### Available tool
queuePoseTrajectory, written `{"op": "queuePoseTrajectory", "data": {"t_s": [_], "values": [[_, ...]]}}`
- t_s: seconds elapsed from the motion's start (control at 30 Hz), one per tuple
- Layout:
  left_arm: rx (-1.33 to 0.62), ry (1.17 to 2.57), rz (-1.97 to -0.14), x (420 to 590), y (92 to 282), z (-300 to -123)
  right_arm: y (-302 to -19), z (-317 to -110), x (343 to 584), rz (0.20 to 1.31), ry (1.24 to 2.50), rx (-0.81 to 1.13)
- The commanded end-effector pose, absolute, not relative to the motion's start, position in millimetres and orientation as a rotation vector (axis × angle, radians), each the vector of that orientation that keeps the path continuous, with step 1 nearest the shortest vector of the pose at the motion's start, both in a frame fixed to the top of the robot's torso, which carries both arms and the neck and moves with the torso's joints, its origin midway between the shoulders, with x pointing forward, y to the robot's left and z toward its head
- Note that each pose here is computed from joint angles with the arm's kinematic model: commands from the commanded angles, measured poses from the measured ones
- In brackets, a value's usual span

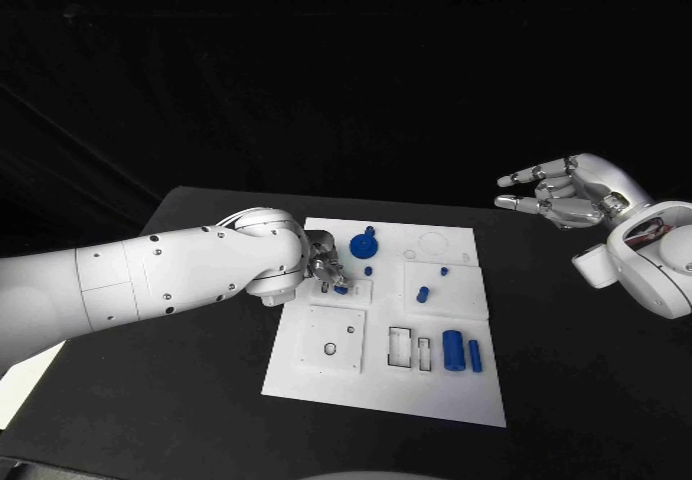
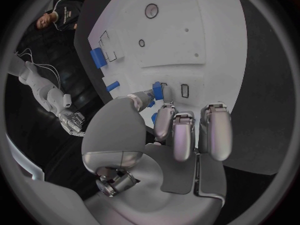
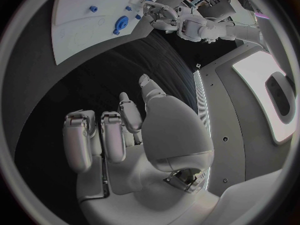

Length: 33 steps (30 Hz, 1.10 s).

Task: Assemble the parts on the task board

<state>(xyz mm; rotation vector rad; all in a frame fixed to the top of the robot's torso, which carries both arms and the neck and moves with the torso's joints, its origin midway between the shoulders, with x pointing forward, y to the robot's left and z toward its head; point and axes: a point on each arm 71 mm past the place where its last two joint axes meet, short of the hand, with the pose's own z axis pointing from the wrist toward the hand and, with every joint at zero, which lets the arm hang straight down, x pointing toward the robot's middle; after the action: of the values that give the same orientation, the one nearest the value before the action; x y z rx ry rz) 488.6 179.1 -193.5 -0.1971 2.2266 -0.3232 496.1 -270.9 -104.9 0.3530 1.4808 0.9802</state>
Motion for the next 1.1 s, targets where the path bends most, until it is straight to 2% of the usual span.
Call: {"op": "queuePoseTrajectory", "data": {"t_s": [0.03,0.53,1.1], "values": [[-0.174,2.108,-0.32,490.1,178.2,-191.2,-270.6,-105.6,496.0,0.982,1.49,0.346],[-0.194,2.082,-0.333,486.3,177.7,-194.3,-270.7,-106.1,496.4,0.984,1.491,0.346],[-0.122,2.137,-0.291,485.9,176.0,-199.0,-270.4,-108.1,496.5,0.987,1.499,0.346]]}}
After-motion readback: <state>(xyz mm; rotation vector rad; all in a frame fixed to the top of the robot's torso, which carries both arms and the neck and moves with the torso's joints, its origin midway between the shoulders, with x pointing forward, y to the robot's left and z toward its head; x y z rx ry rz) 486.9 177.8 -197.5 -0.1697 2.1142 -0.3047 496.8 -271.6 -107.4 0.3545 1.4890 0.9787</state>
